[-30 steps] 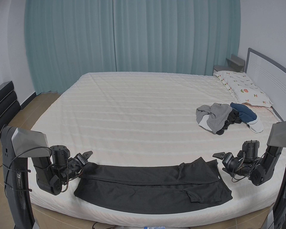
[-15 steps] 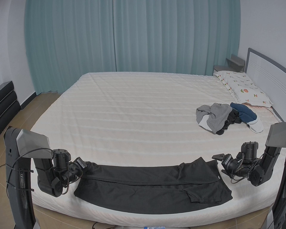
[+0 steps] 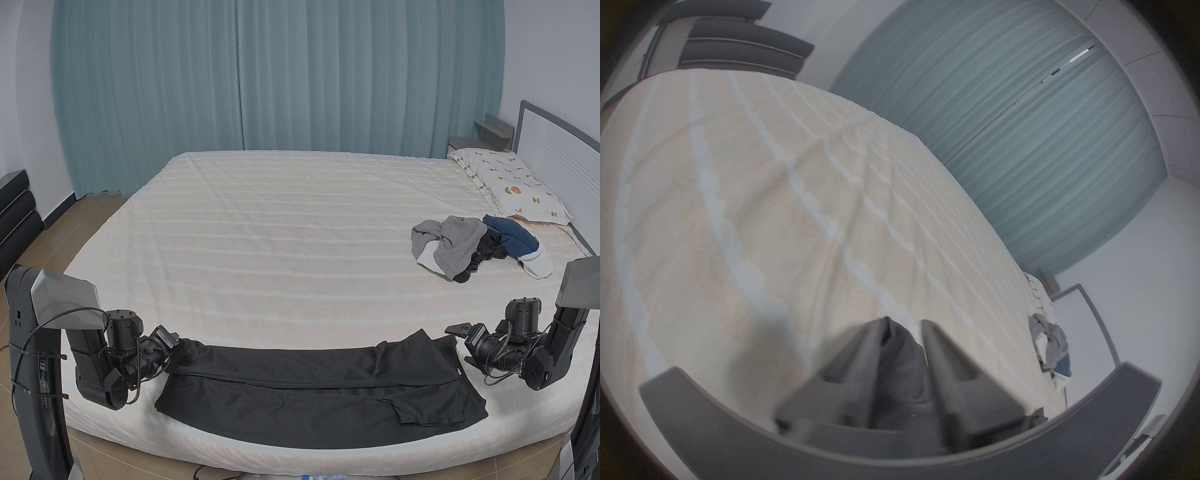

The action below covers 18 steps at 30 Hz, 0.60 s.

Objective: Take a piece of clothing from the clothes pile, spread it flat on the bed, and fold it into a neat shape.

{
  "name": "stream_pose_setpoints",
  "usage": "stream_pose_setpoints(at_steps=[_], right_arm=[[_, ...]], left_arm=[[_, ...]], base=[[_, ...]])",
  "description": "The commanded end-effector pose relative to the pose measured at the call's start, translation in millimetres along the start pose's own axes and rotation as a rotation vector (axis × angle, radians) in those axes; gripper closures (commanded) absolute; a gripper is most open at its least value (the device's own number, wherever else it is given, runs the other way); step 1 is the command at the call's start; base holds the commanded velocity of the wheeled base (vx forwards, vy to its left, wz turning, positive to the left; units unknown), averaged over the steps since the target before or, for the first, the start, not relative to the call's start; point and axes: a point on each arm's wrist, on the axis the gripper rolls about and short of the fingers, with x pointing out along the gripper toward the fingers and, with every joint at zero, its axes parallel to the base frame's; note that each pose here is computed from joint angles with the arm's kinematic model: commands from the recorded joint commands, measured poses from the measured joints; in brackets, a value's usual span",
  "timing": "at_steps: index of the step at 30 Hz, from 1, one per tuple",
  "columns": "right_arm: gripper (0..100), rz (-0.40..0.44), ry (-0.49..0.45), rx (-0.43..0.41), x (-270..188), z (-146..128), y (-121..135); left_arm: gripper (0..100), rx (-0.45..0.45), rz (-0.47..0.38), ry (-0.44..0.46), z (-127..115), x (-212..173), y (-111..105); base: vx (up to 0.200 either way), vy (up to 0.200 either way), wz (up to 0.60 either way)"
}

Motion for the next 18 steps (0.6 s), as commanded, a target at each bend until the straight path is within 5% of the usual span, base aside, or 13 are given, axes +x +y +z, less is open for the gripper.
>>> stream_pose_setpoints(at_steps=[1, 11, 12, 18], right_arm=[[0, -0.003, 0.010, -0.002, 3.1, -2.0, -1.2], [0, -0.005, 0.030, 0.032, 10.5, -5.8, -6.0], [0, 0.001, 0.034, 0.045, 9.7, -4.6, -6.2], [0, 0.017, 0.033, 0.062, 7.2, -0.1, -6.7]], left_arm=[[0, 0.006, -0.051, 0.037, 0.7, 0.8, -3.1], [0, 0.055, -0.057, 0.048, -1.7, 5.4, -1.0], [100, 0.057, -0.057, 0.050, -2.4, 5.7, -1.0], [100, 0.077, -0.045, 0.048, -4.5, 5.7, -0.5]], base=[[0.000, 0.000, 0.00], [0.000, 0.000, 0.00], [0.000, 0.000, 0.00], [0.000, 0.000, 0.00]])
